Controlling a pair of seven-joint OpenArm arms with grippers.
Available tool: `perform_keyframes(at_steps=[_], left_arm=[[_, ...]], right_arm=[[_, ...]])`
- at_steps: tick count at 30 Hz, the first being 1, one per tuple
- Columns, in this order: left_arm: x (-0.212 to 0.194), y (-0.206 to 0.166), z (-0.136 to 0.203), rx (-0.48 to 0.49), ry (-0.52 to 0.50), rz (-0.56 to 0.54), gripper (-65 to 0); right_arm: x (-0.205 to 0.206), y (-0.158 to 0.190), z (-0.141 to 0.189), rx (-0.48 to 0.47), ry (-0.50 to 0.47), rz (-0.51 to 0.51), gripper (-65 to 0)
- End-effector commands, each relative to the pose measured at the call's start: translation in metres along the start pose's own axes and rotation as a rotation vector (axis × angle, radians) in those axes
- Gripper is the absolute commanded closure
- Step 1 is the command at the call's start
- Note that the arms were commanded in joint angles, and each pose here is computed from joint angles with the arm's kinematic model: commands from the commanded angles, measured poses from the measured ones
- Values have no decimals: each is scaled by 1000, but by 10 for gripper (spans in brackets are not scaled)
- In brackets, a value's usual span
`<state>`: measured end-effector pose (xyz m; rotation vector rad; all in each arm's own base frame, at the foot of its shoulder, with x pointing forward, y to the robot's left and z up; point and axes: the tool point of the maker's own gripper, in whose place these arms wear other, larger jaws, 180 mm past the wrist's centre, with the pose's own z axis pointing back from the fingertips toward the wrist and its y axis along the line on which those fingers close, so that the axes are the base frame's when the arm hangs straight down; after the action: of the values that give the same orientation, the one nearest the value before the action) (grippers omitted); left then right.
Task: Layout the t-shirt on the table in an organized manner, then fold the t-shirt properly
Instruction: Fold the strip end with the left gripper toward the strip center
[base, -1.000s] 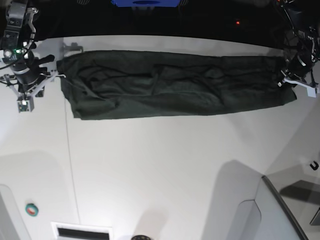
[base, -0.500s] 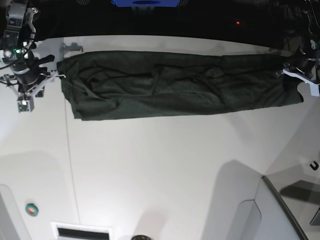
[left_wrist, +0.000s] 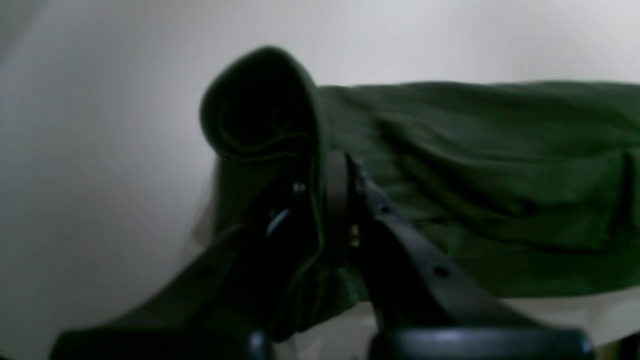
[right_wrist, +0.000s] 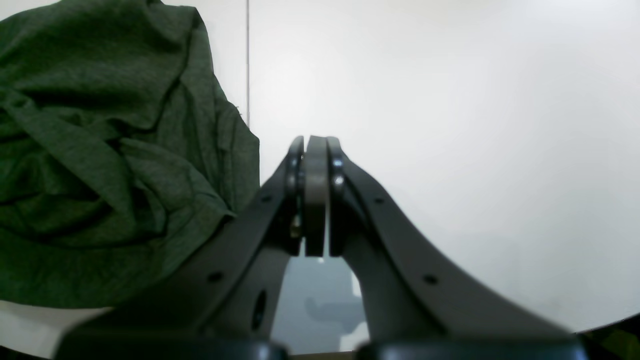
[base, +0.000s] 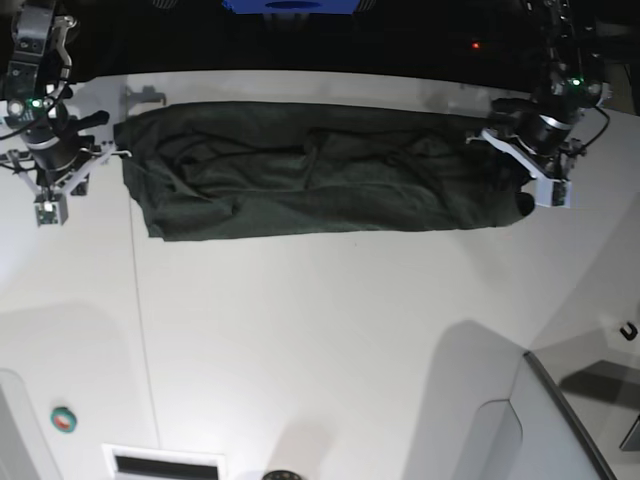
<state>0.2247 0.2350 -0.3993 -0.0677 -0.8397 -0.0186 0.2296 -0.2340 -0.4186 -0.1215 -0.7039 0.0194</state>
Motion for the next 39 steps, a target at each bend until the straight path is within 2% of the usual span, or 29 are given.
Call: perform_keyframes(at_steps=[1, 10, 24, 29, 34, 39], left_arm=[[14, -4, 1, -11, -50, -6, 0], [16, -62, -17, -121, -54, 23, 0], [34, -183, -36, -356, -61, -15, 0], [24, -218, -40, -425, -30, -11, 0], [9, -239, -44, -469, 16, -24, 0], [1, -244, -50, -471, 43, -10, 0]], right_arm=[[13, -5, 3, -8, -44, 14, 0], [13, -5, 3, -8, -44, 14, 0], [13, -5, 3, -9, -43, 16, 0], [10, -26, 6, -62, -42, -32, 0], [9, -41, 9, -96, -42, -43, 0], [6, -48, 11, -115, -40, -59, 0]])
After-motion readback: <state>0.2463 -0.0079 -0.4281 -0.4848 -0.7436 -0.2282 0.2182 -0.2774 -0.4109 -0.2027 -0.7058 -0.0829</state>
